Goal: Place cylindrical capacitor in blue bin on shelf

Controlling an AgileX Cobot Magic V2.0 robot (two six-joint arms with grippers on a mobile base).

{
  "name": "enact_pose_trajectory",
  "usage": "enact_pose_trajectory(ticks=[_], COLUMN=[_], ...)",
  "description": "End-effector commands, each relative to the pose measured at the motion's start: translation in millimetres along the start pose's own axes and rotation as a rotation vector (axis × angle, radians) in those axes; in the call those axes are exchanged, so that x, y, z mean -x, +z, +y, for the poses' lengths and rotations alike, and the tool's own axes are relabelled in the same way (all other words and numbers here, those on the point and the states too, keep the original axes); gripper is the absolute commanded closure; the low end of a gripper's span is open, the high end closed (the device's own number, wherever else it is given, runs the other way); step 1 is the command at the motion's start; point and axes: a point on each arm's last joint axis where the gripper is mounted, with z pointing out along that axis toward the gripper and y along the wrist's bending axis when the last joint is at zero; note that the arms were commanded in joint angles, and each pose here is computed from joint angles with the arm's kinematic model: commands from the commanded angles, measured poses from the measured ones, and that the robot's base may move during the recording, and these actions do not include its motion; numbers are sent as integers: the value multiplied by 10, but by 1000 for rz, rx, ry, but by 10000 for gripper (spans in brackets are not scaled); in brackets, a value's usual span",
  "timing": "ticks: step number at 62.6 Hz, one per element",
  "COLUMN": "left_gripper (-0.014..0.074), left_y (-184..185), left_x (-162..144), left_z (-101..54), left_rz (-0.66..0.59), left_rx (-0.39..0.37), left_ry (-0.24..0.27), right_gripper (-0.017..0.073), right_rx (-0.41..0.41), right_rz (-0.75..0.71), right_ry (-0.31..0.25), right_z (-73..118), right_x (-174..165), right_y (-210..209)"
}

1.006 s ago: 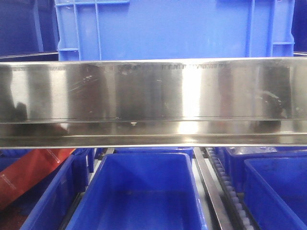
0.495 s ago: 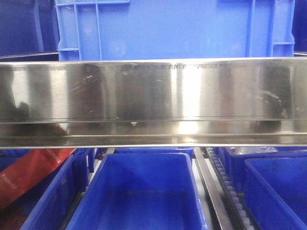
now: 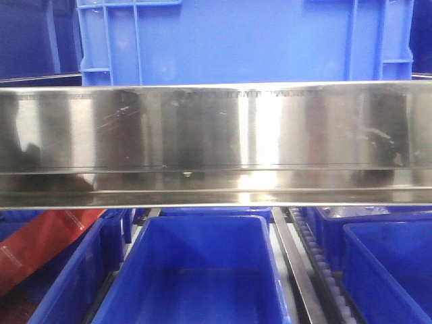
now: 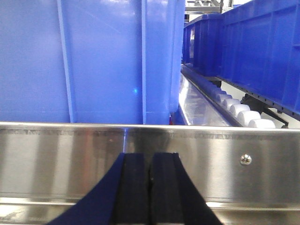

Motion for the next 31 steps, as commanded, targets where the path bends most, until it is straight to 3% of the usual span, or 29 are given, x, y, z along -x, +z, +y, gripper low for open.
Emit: enact_pose_trajectory(ticks=[1,14,31], left_gripper=[704,704,704], left_y=[-6,-6,-6], left_x=[28,28,28], left_z=[-4,-4,-4], left_rz=[-27,-27,-27], left_rx=[-7,-7,-7], left_ry=[-4,-4,-4], right_gripper=[713,713,713], right_rx=[-67,-268,-373], right_rz=[-71,-136,-105], right_ry=[22,40,49], right_z=[-59,-202,-204], right_x=[44,-270,-1053], right_y=[-32,-125,-222])
